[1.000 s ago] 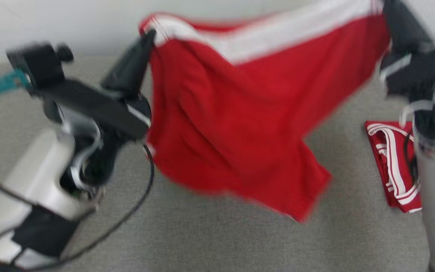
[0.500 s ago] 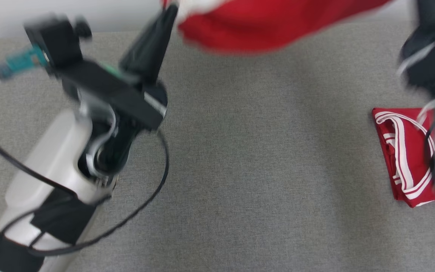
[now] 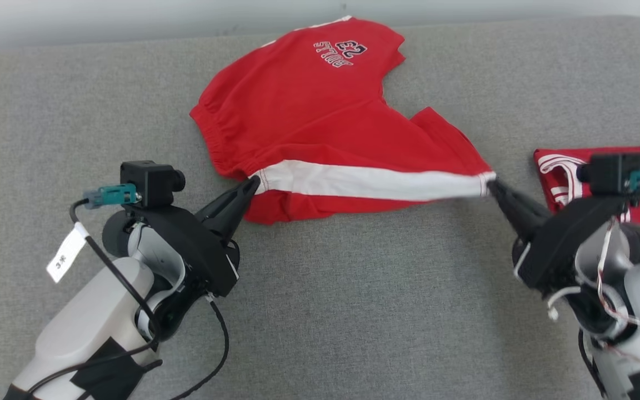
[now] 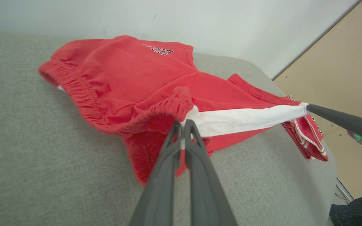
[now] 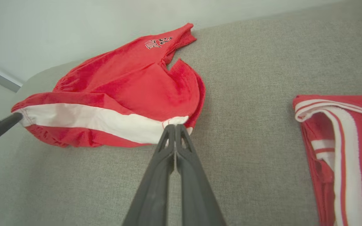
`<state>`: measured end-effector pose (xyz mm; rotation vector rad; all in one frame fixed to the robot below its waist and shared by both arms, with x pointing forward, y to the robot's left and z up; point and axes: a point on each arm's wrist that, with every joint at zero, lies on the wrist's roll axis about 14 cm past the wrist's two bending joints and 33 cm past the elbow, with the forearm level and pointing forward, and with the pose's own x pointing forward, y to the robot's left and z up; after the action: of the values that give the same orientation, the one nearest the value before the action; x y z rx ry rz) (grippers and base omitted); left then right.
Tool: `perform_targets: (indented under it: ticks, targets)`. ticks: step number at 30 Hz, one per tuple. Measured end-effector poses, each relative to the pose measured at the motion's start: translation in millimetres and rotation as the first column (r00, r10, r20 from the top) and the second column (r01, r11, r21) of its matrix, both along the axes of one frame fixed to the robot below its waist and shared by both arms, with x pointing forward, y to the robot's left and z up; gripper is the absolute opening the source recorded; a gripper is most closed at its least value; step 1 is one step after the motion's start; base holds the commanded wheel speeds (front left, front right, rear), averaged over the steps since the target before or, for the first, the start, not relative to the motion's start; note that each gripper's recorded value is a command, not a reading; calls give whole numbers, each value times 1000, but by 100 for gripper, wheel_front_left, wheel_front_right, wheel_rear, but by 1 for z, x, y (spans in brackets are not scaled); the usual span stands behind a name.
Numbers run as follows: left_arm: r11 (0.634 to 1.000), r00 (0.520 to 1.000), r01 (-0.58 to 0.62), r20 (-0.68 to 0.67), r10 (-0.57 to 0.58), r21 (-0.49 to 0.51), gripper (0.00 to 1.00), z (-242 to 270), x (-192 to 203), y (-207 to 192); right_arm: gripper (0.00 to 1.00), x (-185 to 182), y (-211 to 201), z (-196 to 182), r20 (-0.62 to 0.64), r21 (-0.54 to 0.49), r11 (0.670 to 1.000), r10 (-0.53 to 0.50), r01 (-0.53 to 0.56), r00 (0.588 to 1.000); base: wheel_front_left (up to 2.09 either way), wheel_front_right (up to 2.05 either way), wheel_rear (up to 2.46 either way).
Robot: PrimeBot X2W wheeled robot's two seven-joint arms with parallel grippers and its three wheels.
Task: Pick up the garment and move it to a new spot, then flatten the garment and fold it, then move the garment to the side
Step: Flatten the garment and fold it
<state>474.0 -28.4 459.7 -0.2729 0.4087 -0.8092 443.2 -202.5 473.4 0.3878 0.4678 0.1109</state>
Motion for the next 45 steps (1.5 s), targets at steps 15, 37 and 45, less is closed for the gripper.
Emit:
perform_targets:
  ticks: [15, 37, 45]
  targets:
    - [1000, 992, -20, 125, 18, 18, 0, 10, -38, 40, 0, -72, -5, -24, -114, 87, 995, -40, 50, 993, 0, 0, 0]
    - [998, 990, -33, 138, 25, 57, 0, -18, -83, 67, 0, -123, 10, -51, -252, 198, 970, -91, 144, 963, 0, 0, 0]
    - [995, 991, -42, 127, 30, 93, 0, -27, -86, 78, 0, -135, 11, -58, -288, 203, 968, -85, 147, 954, 0, 0, 0]
